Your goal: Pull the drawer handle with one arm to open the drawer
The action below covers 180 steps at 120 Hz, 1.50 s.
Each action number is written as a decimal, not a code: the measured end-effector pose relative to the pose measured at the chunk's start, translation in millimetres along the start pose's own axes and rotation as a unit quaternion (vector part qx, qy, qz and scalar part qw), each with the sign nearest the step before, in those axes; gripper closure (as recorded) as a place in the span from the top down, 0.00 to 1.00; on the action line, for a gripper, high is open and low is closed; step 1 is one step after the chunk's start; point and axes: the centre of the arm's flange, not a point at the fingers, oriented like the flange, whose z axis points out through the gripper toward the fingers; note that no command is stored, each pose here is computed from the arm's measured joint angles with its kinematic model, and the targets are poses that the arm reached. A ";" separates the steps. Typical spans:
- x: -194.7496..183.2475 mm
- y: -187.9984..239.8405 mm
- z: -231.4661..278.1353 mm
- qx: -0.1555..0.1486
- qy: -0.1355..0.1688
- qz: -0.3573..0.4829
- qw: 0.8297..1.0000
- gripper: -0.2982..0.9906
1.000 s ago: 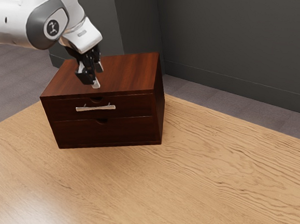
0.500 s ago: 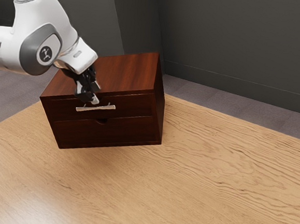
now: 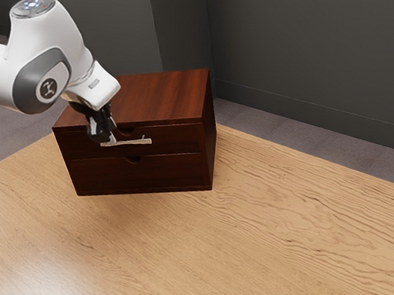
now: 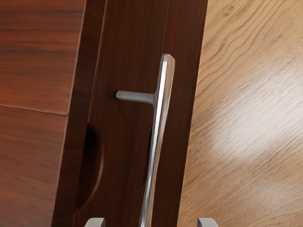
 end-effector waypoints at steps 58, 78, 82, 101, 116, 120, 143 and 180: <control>24.7 6.2 31.9 -0.012 0.002 -0.013 1.000 0.34; 24.9 5.4 36.4 -0.013 0.001 -0.019 1.000 0.33; 25.0 5.4 36.6 -0.013 0.001 -0.020 1.000 0.33; 25.5 5.7 37.2 -0.012 0.001 -0.023 1.000 0.29; 24.3 5.1 36.8 -0.011 0.001 -0.025 1.000 0.26; 24.2 5.3 36.5 -0.011 0.001 -0.026 1.000 0.25; 22.5 14.1 33.6 -0.014 0.001 -0.024 1.000 0.24; 1.7 27.7 28.2 -0.018 -0.004 -0.028 0.999 0.23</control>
